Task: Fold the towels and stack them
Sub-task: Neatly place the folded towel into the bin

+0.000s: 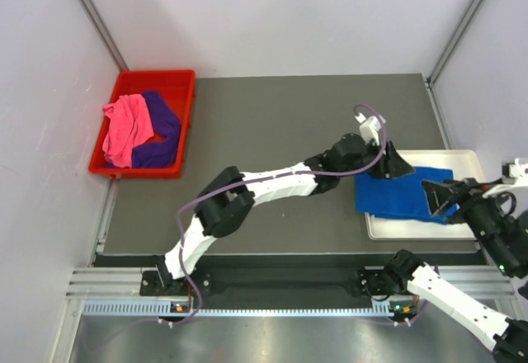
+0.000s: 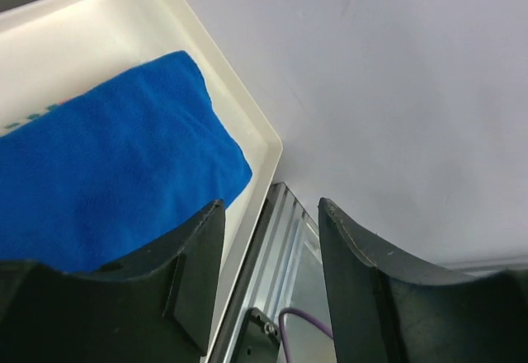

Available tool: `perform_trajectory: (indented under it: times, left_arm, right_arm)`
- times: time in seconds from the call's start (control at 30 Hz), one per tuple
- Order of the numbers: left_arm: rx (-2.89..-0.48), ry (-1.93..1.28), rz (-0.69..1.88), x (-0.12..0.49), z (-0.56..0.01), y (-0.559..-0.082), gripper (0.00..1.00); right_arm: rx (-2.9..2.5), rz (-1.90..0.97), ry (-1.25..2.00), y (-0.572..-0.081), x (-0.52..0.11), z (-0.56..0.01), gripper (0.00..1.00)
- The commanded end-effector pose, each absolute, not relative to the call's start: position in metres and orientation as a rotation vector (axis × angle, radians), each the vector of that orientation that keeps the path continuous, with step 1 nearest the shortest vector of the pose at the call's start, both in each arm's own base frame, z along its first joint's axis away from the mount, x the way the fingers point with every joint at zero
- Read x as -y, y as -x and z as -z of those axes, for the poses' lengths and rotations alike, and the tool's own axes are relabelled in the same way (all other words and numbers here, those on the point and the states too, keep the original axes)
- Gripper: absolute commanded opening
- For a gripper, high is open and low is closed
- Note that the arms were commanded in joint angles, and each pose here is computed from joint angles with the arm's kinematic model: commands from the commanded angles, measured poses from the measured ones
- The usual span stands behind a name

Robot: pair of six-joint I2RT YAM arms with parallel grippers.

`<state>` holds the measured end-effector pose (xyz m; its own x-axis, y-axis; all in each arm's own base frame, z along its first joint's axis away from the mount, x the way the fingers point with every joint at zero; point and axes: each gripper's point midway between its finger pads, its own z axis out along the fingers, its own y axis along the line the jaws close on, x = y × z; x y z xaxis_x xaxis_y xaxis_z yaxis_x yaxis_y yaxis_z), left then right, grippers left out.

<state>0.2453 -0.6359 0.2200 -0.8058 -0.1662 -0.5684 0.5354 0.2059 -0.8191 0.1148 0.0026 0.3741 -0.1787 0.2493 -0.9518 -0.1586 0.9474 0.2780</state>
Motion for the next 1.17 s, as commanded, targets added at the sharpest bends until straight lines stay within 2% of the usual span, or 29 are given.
perform_trajectory:
  times: [0.0, 0.03, 0.07, 0.13, 0.2, 0.33, 0.37, 0.4, 0.43, 0.57, 0.73, 0.9, 1.13]
  left_arm:
    - [-1.736, -0.347, 1.651, 0.590, -0.280, -0.257, 0.54]
    - [-1.704, -0.335, 1.644, 0.573, -0.302, -0.258, 0.53]
    - [-1.761, -0.315, 1.581, 0.555, -0.278, -0.268, 0.53]
    - [-1.776, -0.287, 1.495, 0.523, -0.289, -0.274, 0.53]
    - [-1.853, -0.258, 1.358, 0.493, -0.268, -0.281, 0.53]
    - [-1.932, -0.137, 0.945, 0.413, -0.267, -0.296, 0.53]
    - [-2.028, -0.135, 0.824, 0.390, -0.242, -0.291, 0.54]
    - [-2.042, -0.120, 0.770, 0.377, -0.239, -0.290, 0.54]
    - [-2.018, -0.072, 0.710, 0.356, -0.250, -0.291, 0.54]
    - [-2.086, -0.005, 0.556, 0.292, -0.229, -0.279, 0.55]
    - [-2.088, 0.009, 0.498, 0.248, -0.234, -0.263, 0.55]
    - [-2.070, -0.006, 0.475, 0.225, -0.246, -0.256, 0.56]
    - [-2.069, -0.052, 0.504, 0.227, -0.250, -0.253, 0.56]
  right_arm:
    - [-1.706, -0.432, -0.011, -0.130, -0.032, -0.385, 0.57]
    - [-1.714, -0.434, -0.006, -0.136, -0.039, -0.384, 0.59]
    - [-1.717, -0.444, 0.003, -0.138, -0.043, -0.384, 0.60]
    - [-1.744, -0.442, 0.016, -0.147, -0.055, -0.376, 0.64]
    - [-1.739, -0.485, 0.025, -0.156, -0.070, -0.375, 0.68]
    - [-1.784, -0.532, 0.046, -0.177, -0.103, -0.353, 0.82]
    - [-1.770, -0.566, 0.050, -0.182, -0.113, -0.356, 0.86]
    - [-1.802, -0.560, 0.067, -0.188, -0.122, -0.344, 0.98]
    - [-1.809, -0.567, 0.076, -0.192, -0.128, -0.341, 1.00]
    - [-1.856, -0.562, 0.080, -0.211, -0.148, -0.321, 1.00]
    - [-1.813, -0.520, -0.001, -0.231, -0.148, -0.304, 1.00]
    - [-1.814, -0.451, -0.055, -0.240, -0.139, -0.295, 1.00]
    - [-1.795, -0.460, -0.100, -0.244, -0.139, -0.294, 1.00]
